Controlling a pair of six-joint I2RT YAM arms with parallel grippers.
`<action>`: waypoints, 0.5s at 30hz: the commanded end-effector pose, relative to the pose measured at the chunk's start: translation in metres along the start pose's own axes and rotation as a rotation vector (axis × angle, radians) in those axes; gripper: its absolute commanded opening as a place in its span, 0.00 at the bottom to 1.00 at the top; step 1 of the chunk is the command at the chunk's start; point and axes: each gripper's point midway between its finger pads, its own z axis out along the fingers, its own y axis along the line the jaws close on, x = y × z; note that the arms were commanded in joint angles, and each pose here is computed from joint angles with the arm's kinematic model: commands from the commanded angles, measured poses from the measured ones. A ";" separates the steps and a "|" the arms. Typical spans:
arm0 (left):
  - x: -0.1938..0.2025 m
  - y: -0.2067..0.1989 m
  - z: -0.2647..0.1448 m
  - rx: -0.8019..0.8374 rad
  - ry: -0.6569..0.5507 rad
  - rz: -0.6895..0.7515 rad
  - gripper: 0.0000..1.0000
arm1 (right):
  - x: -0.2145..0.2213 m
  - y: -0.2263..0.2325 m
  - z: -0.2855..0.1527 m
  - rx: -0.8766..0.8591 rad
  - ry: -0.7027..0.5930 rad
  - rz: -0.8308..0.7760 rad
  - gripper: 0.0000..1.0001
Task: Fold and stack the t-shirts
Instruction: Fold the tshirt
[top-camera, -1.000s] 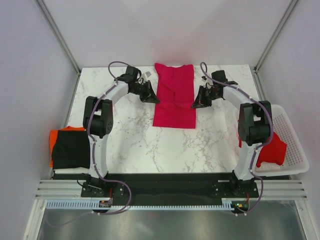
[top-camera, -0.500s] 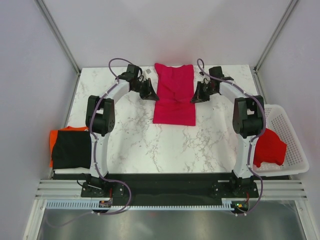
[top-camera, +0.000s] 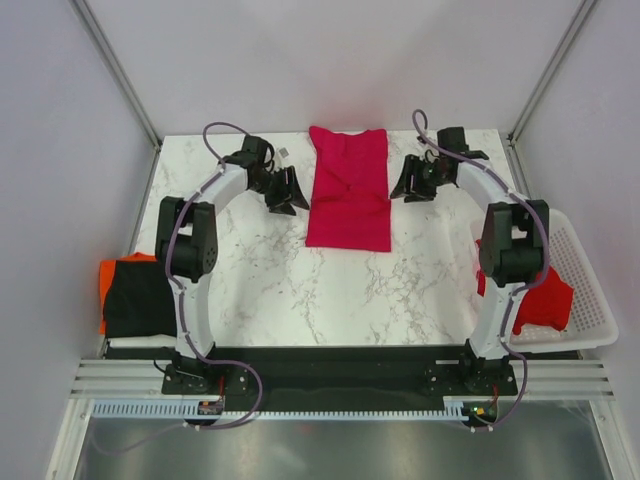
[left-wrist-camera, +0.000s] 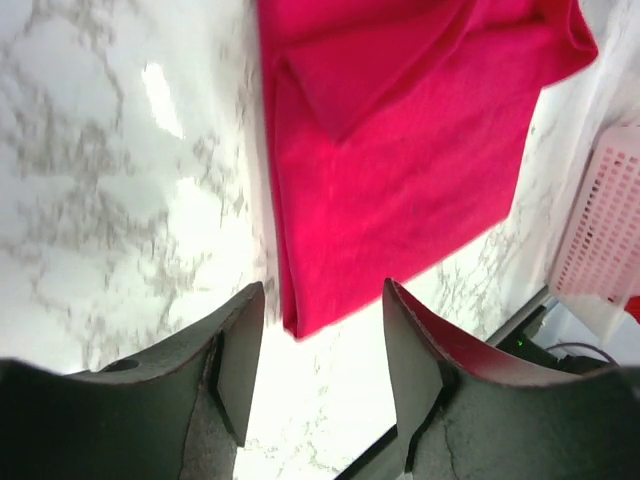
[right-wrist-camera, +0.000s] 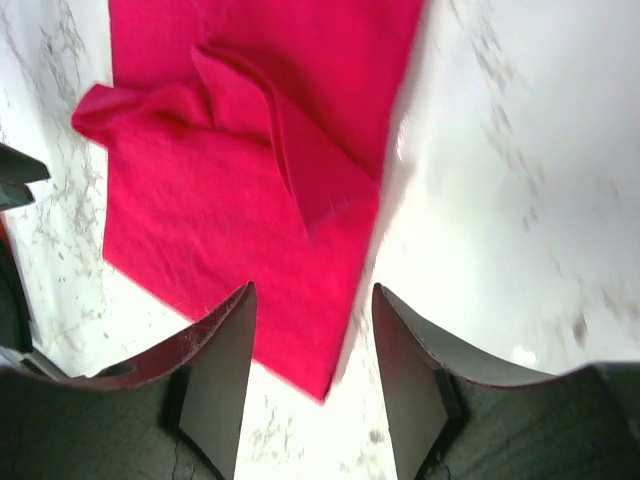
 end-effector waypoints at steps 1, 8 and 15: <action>0.027 -0.007 -0.031 0.045 0.034 -0.017 0.59 | 0.033 0.004 -0.030 -0.027 0.050 0.061 0.58; 0.082 -0.005 -0.018 0.161 0.174 -0.169 0.64 | 0.121 0.005 -0.013 -0.126 0.214 0.301 0.58; 0.089 0.002 -0.002 0.178 0.215 -0.226 0.66 | 0.129 0.002 0.001 -0.144 0.241 0.368 0.57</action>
